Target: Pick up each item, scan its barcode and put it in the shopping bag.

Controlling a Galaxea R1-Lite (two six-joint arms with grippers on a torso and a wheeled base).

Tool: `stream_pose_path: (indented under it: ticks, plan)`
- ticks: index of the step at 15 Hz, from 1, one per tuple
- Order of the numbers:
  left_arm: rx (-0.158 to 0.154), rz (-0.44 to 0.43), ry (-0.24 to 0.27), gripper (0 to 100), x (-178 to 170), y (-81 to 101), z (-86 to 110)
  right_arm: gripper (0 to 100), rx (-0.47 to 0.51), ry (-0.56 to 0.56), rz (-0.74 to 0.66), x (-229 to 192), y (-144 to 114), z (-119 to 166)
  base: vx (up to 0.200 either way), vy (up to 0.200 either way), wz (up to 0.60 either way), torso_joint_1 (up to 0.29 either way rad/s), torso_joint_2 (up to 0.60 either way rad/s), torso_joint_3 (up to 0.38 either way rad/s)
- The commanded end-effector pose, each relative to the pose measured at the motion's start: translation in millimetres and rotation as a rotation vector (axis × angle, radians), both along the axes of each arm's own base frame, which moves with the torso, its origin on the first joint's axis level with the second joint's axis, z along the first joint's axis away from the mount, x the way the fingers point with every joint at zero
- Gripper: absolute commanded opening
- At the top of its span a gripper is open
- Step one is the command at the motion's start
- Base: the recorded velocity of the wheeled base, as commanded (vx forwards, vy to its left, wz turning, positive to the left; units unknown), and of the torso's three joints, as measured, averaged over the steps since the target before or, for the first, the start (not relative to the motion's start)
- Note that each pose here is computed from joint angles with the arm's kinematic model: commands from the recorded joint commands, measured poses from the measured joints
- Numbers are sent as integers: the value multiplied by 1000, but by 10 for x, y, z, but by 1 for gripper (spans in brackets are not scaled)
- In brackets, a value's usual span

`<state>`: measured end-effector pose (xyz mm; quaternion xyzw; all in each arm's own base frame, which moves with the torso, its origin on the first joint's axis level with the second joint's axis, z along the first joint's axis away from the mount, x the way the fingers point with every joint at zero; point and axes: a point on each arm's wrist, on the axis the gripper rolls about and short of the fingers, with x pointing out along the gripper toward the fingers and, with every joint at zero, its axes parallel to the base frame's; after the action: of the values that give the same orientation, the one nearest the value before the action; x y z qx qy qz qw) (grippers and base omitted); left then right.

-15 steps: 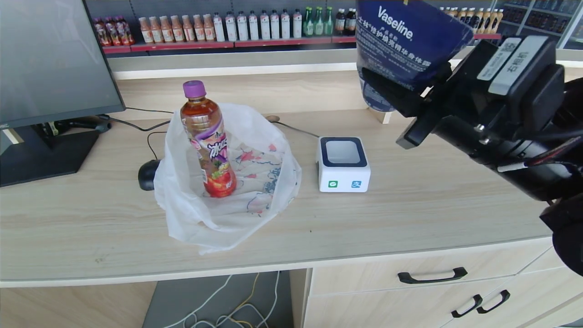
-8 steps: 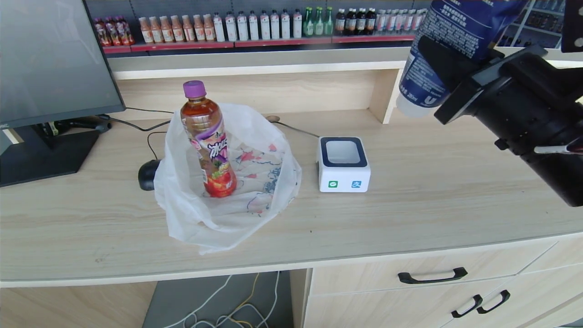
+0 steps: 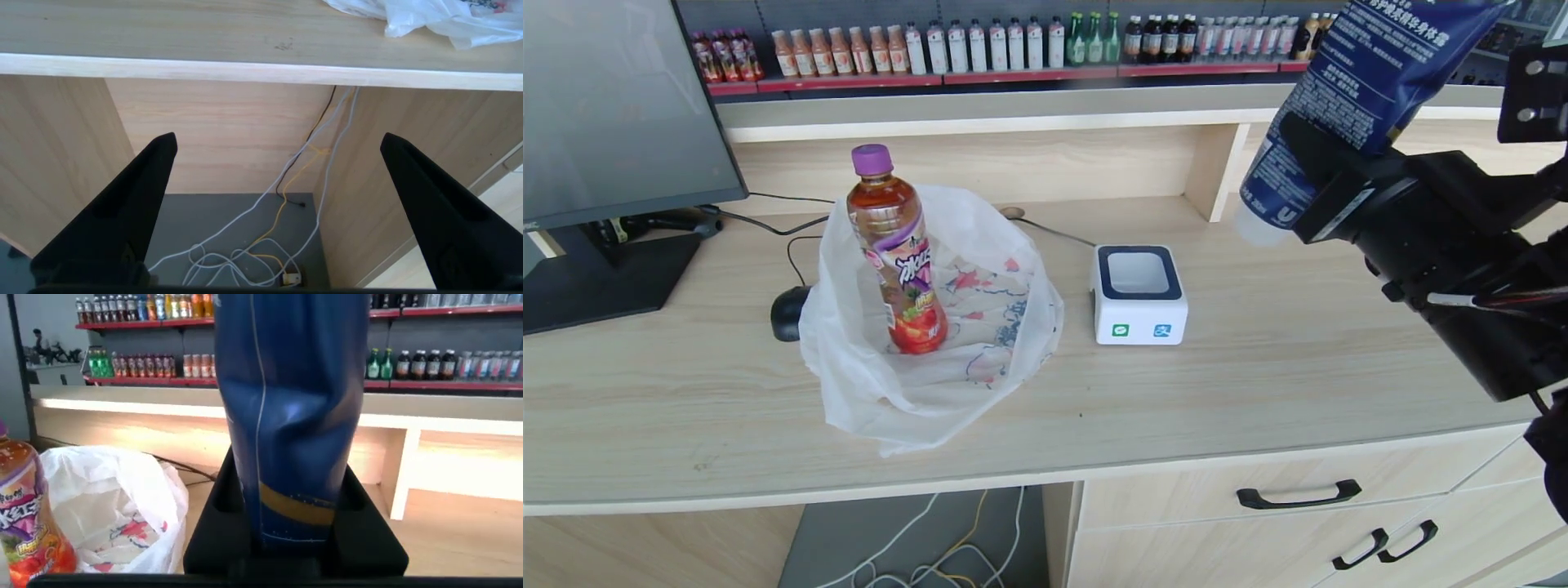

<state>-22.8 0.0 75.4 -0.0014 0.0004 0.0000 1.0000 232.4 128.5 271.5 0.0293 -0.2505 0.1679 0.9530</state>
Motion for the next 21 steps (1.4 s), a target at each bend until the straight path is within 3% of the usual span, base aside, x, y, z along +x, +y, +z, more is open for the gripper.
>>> stream_pose_path:
  ticks: [1,5,16,21]
  plan:
    - [0,0,-1,100,0,0,0,0,-13,46,-15,104,9,-141,0,0,0,0,0,0]
    - [0,2,1,100,1,0,1,0,-60,139,-22,-2,-76,-431,0,0,0,0,0,0]
    - [-5,2,2,100,1,0,-1,0,-82,170,-15,-124,-171,-542,0,0,0,0,0,0]
    - [-6,2,2,100,1,0,-1,0,-83,163,-6,-117,-165,-541,0,200,0,0,1,2]
